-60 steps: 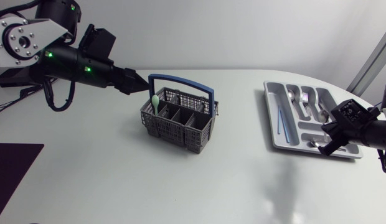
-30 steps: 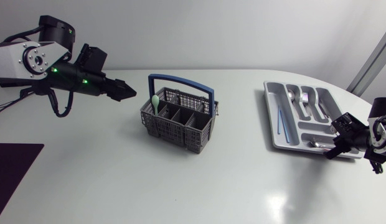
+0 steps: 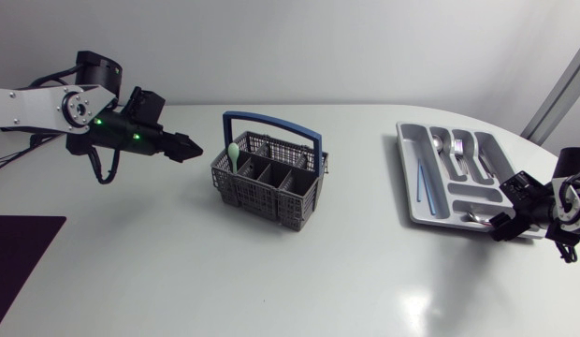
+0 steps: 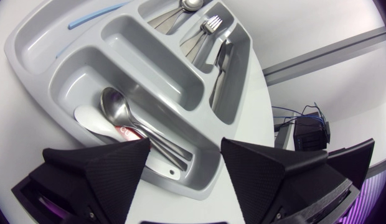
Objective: Unload the cutlery basket into the drawer organizer.
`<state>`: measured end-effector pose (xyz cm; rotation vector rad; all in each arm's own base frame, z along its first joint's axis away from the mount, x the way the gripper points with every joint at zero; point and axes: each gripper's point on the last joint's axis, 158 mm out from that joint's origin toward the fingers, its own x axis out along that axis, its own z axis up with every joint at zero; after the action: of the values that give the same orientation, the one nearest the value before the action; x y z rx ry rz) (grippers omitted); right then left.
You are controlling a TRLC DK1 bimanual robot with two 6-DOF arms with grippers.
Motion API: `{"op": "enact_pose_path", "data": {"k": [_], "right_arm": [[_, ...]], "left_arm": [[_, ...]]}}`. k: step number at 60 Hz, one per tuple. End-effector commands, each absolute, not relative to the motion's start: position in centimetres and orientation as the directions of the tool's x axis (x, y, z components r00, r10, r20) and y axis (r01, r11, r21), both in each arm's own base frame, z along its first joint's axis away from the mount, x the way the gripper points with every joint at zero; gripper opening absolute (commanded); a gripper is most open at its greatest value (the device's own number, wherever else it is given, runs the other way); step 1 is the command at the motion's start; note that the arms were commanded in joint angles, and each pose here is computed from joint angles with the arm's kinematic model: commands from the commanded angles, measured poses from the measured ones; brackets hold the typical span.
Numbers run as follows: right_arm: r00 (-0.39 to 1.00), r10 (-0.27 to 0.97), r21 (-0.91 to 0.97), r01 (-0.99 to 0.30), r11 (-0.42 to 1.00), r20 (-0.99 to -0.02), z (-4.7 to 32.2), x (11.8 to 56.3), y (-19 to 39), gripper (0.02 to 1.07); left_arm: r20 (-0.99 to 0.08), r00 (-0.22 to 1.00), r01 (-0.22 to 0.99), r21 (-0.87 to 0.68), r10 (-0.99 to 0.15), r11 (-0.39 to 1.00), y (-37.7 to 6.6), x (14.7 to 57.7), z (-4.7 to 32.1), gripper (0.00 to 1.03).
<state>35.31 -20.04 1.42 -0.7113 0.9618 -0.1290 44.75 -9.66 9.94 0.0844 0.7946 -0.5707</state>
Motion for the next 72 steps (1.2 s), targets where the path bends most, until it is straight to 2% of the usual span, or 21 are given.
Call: {"op": "enact_pose_path", "data": {"k": [1, 8, 18, 23, 35, 39, 46, 55, 72], "right_arm": [[0.610, -0.415, -0.615, -0.154, 0.774, -0.675, 4.0, 34.7, -19.3, 1.02], [0.649, -0.351, -0.586, -0.183, 0.790, -0.675, 6.0, 34.3, -15.0, 1.00], [0.675, -0.185, -0.503, -0.311, 0.807, -0.714, 6.3, 34.2, -5.8, 0.82], [0.672, -0.122, -0.474, -0.371, 0.799, -0.731, 5.6, 34.6, -1.5, 0.70], [0.653, 0.015, -0.383, -0.463, 0.800, -0.757, 4.6, 36.4, 6.8, 0.29], [0.650, 0.049, -0.363, -0.484, 0.796, -0.759, 4.6, 36.8, 9.1, 0.21], [0.642, 0.086, -0.333, -0.502, 0.798, -0.762, 4.4, 37.9, 11.7, 0.21], [0.636, 0.139, -0.273, -0.505, 0.819, -0.759, 4.9, 39.4, 14.2, 0.21], [0.574, 0.211, -0.181, -0.549, 0.816, -0.791, 4.2, 38.5, 15.7, 0.21]], "left_arm": [[-0.722, 0.524, 0.524, -0.144, -0.451, 0.839, -9.7, 44.4, 7.2, 0.64], [-0.726, 0.529, 0.518, -0.135, -0.441, 0.845, -9.7, 45.0, 6.1, 0.59], [-0.745, 0.529, 0.515, -0.098, -0.406, 0.852, -10.0, 46.0, 4.0, 0.55], [-0.757, 0.518, 0.524, -0.086, -0.397, 0.848, -10.7, 46.2, 3.0, 0.55], [-0.768, 0.505, 0.542, -0.073, -0.394, 0.837, -11.8, 46.4, 1.9, 0.55], [-0.767, 0.502, 0.551, -0.072, -0.399, 0.831, -12.2, 46.3, 1.8, 0.55], [-0.763, 0.498, 0.560, -0.081, -0.412, 0.825, -12.5, 46.0, 1.8, 0.55], [-0.734, 0.460, 0.616, -0.142, -0.500, 0.775, -14.5, 44.4, 2.8, 0.55], [-0.714, 0.369, 0.724, -0.180, -0.594, 0.666, -18.5, 39.3, 3.5, 0.55]]}}
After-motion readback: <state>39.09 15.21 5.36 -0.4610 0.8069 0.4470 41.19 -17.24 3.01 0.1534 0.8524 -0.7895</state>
